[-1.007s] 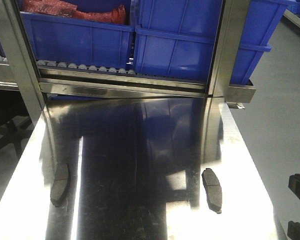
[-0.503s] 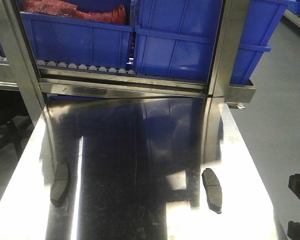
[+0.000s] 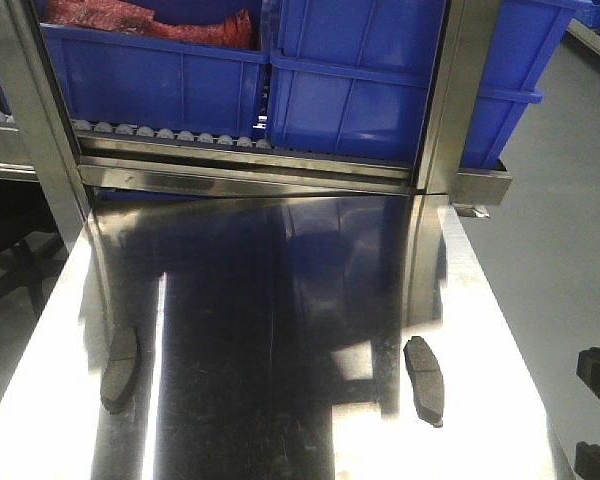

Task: Move and align brake pads A on conveyor
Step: 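Stop the base in front of the steel table, then lower the open left gripper over the nearer brake pad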

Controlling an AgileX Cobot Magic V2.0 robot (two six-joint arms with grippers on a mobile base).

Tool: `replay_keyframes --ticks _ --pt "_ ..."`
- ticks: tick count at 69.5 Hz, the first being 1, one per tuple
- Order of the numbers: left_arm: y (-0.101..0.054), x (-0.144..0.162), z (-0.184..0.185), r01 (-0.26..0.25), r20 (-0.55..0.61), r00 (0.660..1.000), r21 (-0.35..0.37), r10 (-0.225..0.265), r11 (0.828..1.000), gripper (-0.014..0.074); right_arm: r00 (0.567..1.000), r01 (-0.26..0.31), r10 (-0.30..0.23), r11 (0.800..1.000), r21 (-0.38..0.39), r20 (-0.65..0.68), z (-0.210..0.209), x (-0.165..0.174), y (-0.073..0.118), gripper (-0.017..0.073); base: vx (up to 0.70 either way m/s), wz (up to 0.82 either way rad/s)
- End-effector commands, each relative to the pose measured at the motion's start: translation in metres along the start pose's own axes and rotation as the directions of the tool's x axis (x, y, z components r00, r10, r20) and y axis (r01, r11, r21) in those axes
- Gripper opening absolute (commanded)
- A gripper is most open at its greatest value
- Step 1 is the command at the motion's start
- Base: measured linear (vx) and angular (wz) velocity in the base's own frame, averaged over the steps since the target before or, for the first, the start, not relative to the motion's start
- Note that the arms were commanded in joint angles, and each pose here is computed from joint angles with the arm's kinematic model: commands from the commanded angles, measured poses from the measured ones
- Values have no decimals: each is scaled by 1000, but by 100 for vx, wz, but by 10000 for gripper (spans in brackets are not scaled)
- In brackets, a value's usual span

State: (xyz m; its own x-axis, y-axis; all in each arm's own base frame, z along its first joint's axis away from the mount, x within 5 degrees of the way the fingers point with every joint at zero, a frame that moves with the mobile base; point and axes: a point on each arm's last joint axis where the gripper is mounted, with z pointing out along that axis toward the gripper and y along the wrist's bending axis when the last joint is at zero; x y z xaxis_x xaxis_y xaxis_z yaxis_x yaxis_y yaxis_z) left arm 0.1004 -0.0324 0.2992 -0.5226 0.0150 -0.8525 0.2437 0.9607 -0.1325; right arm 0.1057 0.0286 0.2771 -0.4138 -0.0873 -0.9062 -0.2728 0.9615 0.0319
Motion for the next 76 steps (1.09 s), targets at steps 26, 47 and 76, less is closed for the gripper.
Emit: replay_keyframes --ticks 26,47,76 --pt "-3 -16 -3 15 103 994 21 -17 1000 697 996 3 -5 1000 21 90 -3 -15 -2 -6 0 0" --pt "-5 -46 42 34 -88 996 -3 -34 999 695 996 3 -5 1000 21 90 -3 -15 -2 -6 0 0" --pt "4 -68 164 112 -403 899 -168 -172 979 690 996 3 -5 1000 21 90 -3 -15 -2 -6 0 0"
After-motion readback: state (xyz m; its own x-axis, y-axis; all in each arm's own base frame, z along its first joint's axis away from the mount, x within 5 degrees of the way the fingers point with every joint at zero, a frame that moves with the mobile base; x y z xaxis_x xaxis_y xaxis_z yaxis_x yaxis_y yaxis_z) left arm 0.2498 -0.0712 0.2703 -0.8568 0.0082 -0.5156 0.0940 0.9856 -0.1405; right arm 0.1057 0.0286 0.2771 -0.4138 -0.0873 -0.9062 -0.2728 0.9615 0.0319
